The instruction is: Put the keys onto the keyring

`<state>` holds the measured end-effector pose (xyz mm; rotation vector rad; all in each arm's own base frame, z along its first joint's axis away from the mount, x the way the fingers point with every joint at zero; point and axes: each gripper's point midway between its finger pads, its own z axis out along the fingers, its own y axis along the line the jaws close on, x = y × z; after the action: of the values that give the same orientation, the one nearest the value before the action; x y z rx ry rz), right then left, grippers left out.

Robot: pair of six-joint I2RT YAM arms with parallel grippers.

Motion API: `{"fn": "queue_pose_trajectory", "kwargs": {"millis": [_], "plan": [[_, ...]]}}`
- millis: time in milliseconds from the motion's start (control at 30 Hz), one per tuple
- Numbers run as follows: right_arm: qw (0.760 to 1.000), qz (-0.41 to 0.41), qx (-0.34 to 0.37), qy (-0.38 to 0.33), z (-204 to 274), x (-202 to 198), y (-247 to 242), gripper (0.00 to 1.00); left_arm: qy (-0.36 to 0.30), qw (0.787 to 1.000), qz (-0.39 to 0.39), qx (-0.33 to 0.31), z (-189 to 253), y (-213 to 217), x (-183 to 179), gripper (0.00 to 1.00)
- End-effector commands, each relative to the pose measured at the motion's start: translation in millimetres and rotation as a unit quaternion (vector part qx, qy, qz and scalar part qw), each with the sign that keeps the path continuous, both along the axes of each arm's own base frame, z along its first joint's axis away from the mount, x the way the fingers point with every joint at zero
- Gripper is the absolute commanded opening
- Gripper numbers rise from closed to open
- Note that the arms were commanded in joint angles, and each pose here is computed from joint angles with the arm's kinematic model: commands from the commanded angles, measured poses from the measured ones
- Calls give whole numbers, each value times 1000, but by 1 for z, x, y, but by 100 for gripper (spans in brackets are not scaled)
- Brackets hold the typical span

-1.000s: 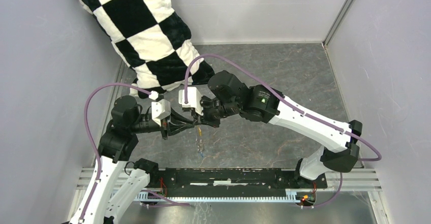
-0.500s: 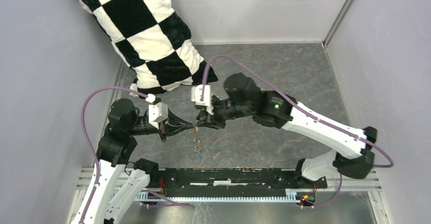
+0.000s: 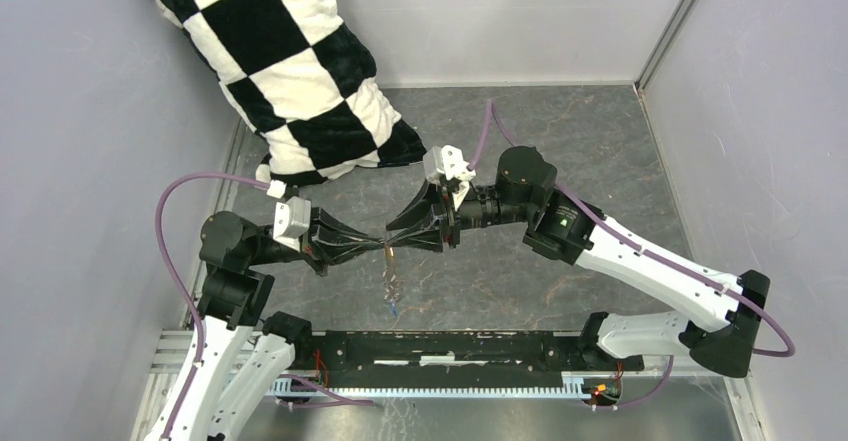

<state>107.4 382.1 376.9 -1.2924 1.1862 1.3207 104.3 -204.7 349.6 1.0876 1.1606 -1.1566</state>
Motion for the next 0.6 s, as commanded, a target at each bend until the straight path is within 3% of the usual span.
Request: {"fn": "queue_pose_trajectory", "kwargs": {"millis": [0,567], "plan": [[999,30,43,-1,22,-7,4,36,-18,999,-15,-23,23,-1,-8,2],[999,7,25,19,3,4,4,30,-39,999,-20,-26,31,1,-15,2]]}}
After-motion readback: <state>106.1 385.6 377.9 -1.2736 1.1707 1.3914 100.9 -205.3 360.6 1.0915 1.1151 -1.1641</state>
